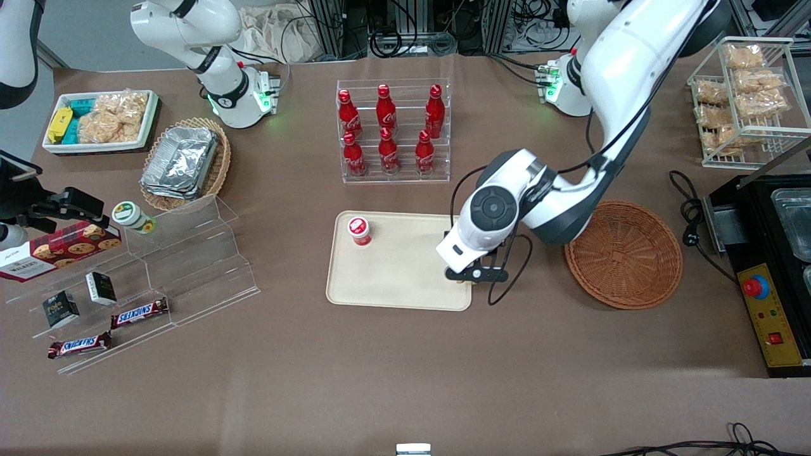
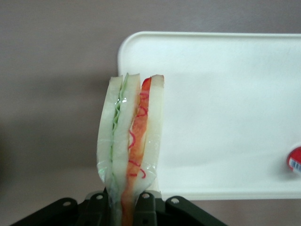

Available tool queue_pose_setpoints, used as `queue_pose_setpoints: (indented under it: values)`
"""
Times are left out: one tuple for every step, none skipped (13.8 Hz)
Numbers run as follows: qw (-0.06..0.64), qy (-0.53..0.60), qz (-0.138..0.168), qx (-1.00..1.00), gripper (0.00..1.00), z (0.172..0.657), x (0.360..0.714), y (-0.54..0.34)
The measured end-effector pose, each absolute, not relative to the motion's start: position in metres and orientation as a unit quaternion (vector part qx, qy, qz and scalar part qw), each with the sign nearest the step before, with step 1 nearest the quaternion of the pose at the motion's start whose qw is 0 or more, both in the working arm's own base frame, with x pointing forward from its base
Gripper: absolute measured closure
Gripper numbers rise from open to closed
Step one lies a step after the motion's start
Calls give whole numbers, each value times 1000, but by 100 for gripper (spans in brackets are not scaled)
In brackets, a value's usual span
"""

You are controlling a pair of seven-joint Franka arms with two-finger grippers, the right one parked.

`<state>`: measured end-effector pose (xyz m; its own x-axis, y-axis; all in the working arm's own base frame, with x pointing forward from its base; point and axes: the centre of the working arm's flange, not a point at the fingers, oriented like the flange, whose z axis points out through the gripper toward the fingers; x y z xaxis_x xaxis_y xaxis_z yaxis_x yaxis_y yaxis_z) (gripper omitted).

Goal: Place sandwich from basket to tray
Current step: 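Lift the sandwich and carry it over the beige tray, then lower the sandwich onto the tray and open the left gripper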

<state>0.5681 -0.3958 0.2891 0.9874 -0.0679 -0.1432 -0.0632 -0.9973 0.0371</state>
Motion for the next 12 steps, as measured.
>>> queue_pose_setpoints:
  values:
    - [23,-37,-71,997,81,272,568,-402]
    - [25,-40,-70,996,81,259,567,-406]
    - [26,-42,-72,996,81,249,567,-408]
    - [27,-41,-75,996,81,242,566,-409]
    - [28,-41,-77,996,77,239,567,-409]
    - [28,-40,-77,996,76,239,568,-408]
    - [28,-40,-77,996,70,239,568,-408]
    - [28,-40,-76,996,60,240,569,-408]
    - [29,-39,-74,996,50,242,570,-408]
    - [31,-38,-71,996,41,246,573,-408]
    - [32,-36,-67,997,30,250,575,-407]
    - [30,-35,-64,997,19,258,578,-406]
